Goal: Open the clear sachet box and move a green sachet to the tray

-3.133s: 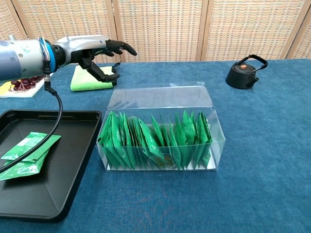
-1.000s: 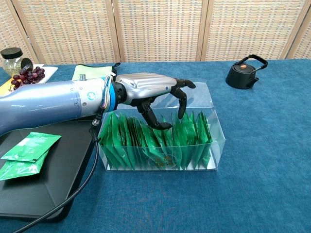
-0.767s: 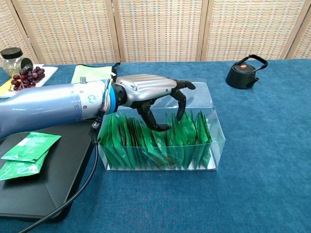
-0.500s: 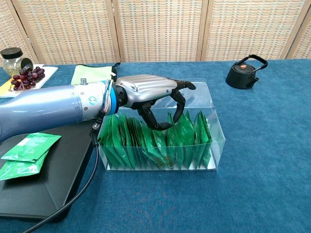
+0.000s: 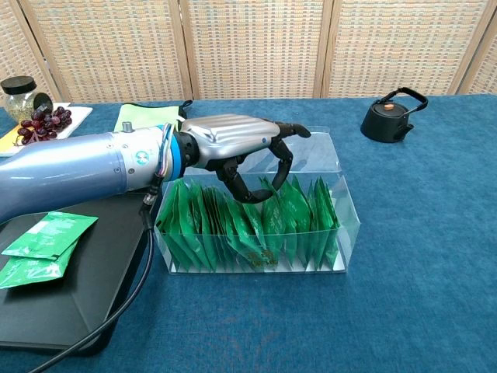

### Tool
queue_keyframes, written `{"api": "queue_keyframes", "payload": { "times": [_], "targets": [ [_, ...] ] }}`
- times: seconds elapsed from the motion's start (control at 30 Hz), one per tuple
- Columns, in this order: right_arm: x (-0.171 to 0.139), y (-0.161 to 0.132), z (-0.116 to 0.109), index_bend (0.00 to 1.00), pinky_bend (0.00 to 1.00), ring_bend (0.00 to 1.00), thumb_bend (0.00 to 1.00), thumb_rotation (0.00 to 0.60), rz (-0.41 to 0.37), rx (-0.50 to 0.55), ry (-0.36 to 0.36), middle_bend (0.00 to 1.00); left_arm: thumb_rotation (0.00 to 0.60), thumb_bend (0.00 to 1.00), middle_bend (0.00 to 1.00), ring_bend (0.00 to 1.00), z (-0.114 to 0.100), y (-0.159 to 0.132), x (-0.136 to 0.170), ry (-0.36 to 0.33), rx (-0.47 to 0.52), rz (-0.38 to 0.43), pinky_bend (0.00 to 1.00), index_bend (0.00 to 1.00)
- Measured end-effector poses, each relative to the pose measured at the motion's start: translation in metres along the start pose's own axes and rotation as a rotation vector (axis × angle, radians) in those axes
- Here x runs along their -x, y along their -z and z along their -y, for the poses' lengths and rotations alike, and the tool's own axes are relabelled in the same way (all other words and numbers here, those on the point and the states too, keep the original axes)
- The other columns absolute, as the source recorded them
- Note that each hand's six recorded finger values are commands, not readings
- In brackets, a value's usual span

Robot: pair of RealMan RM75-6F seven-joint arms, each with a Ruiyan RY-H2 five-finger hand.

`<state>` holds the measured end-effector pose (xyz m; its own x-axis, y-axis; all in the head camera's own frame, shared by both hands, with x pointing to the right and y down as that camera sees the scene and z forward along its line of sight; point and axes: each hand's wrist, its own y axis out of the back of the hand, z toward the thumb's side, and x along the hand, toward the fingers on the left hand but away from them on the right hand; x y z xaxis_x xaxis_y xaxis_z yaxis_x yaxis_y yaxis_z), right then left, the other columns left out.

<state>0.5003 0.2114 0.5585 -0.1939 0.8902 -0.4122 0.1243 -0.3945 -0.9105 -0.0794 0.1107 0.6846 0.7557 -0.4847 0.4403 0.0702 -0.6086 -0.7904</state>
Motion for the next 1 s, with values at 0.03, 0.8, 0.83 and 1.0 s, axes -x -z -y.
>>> {"api": "queue_keyframes", "payload": {
  "times": [0.03,0.8,0.83,1.0],
  "targets": [
    [0.0,0.0,0.0,0.0,0.0,0.0,0.0,0.6,0.0,0.0,0.001,0.0,0.6,0.45,0.0,0.0,-0.001,0.0,0.001,-0.002,0.002,0.001,0.0,0.64],
    [-0.003,-0.006,0.001,0.0,0.0,0.0,0.0,0.6,-0.018,-0.008,0.005,0.0,0.6,0.45,0.0,0.0,-0.093,0.013,0.047,-0.19,0.132,-0.002,0.0,0.67],
    [-0.004,-0.007,0.001,0.0,0.0,0.0,0.0,0.6,-0.018,-0.009,0.006,0.0,0.6,0.45,0.0,0.0,-0.097,0.014,0.05,-0.199,0.136,-0.003,0.0,0.67],
    [-0.005,-0.009,0.002,0.0,0.0,0.0,0.0,0.6,-0.023,-0.014,0.002,0.0,0.6,0.45,0.0,0.0,-0.11,0.024,0.07,-0.232,0.121,-0.02,0.0,0.67]
  ]
}}
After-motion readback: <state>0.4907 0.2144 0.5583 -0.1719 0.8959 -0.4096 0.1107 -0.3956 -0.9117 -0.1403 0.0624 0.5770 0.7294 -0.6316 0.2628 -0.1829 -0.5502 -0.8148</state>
